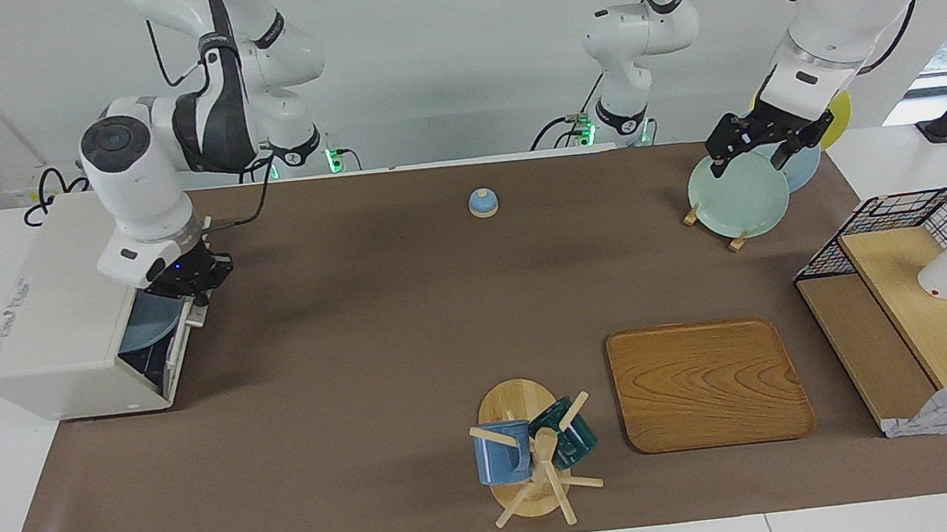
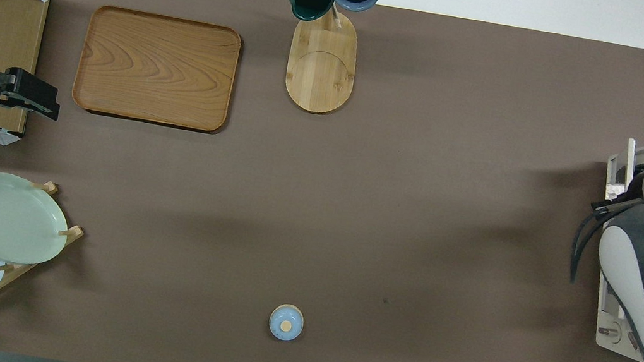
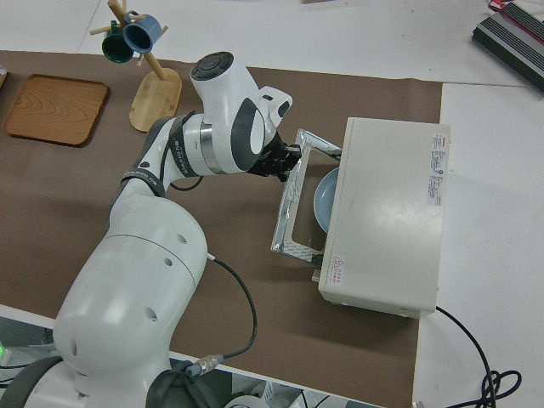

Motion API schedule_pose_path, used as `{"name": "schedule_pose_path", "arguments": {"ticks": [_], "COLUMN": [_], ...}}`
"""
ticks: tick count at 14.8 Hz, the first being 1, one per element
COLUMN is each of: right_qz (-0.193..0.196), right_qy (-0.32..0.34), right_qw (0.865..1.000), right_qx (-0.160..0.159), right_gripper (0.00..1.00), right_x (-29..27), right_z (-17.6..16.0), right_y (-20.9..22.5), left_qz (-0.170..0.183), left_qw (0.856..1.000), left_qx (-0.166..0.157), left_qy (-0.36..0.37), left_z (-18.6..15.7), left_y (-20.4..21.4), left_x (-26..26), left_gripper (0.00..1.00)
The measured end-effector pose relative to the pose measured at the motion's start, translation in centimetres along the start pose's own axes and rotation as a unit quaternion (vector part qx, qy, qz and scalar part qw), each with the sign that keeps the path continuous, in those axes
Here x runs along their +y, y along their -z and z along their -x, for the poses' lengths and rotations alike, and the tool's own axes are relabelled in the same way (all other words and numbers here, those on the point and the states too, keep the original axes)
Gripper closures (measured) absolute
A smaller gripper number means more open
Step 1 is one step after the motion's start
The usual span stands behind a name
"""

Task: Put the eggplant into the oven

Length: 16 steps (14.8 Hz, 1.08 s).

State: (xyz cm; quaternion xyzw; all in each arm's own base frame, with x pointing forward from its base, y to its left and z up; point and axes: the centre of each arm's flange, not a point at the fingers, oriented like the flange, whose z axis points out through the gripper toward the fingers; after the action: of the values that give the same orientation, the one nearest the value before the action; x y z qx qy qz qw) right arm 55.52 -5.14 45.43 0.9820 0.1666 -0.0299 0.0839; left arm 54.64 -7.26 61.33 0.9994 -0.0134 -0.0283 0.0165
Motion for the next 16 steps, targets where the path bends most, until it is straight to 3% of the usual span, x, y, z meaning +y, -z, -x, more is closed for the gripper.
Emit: {"name": "schedule_pose_path", "arguments": {"ticks": [5,8,13,16], "right_qz": [0.006,-0.007,-0.031,-0.033], "right_qy": [0.000,-0.004,-0.022,-0.033], "right_qw": [1.000,1.000,0.999,0.999], "right_qx": [0.004,-0.017,-0.015,-0.007], "right_gripper": [0.99,0.97,0.82,0.81], "right_x": [4.2,4.2,5.1,4.4], "right_z": [2.0,2.3,2.4,2.1], "right_y": [0.7,1.3,8.5,10.9], "left_qz": [0.000,0.000,0.000,0.000], "left_qw": [1.000,1.000,1.000,1.000], "left_qx": [0.000,0.000,0.000,0.000], "left_qy": [0.000,0.000,0.000,0.000], "left_z": [0.0,0.0,0.0,0.0], "left_y": [0.0,0.0,0.0,0.0], "left_x": [0.0,0.0,0.0,0.0], "left_gripper": [0.00,0.00,0.00,0.00]}}
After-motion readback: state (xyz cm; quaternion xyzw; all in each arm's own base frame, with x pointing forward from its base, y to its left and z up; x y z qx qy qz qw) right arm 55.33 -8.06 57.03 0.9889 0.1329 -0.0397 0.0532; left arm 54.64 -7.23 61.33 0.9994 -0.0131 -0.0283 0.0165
